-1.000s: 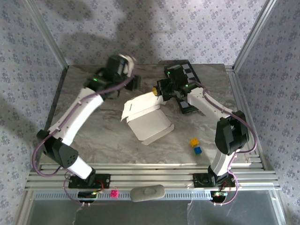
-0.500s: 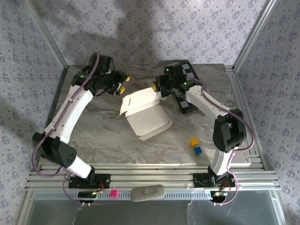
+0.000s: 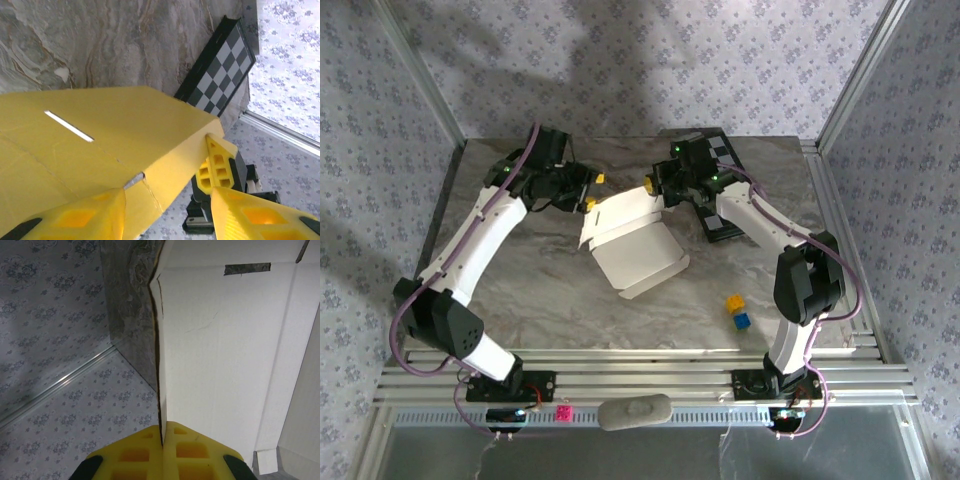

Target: Fold the paper box

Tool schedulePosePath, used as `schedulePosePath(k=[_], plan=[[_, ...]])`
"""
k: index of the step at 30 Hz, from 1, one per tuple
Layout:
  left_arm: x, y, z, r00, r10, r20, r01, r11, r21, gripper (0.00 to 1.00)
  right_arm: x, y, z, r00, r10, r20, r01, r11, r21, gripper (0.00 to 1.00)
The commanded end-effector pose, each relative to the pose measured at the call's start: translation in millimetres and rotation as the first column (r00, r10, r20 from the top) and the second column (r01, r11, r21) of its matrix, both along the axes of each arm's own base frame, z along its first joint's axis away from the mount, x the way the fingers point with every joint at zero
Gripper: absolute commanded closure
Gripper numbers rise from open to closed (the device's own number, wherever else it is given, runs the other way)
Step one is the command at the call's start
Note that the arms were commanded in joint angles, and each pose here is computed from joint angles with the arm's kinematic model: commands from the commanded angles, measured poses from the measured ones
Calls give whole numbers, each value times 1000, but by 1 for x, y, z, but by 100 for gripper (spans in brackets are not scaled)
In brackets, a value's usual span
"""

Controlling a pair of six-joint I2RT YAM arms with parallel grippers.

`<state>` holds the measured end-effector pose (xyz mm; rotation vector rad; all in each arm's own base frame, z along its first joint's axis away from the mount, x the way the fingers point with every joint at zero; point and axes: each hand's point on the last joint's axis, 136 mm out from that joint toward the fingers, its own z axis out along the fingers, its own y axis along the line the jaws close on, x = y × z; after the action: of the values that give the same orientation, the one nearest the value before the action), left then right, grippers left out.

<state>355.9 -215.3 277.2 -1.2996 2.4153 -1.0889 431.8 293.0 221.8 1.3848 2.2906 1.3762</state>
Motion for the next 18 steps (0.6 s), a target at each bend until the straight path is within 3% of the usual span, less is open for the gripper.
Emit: schedulePosePath(k=[1, 7, 18], plan=[[-9, -6, 9, 996, 48, -70, -54, 995, -87, 52, 9, 1, 10, 999, -8, 38, 8, 1000, -4, 100], [-9, 16, 28, 995, 96, -30, -97, 995, -37, 51, 9, 2, 5, 999, -3, 32, 4, 1000, -18, 100], [-8, -4, 13, 997, 46, -65, -51, 997, -66, 51, 11, 6, 4, 1000, 5, 31, -4, 1000, -17, 100]])
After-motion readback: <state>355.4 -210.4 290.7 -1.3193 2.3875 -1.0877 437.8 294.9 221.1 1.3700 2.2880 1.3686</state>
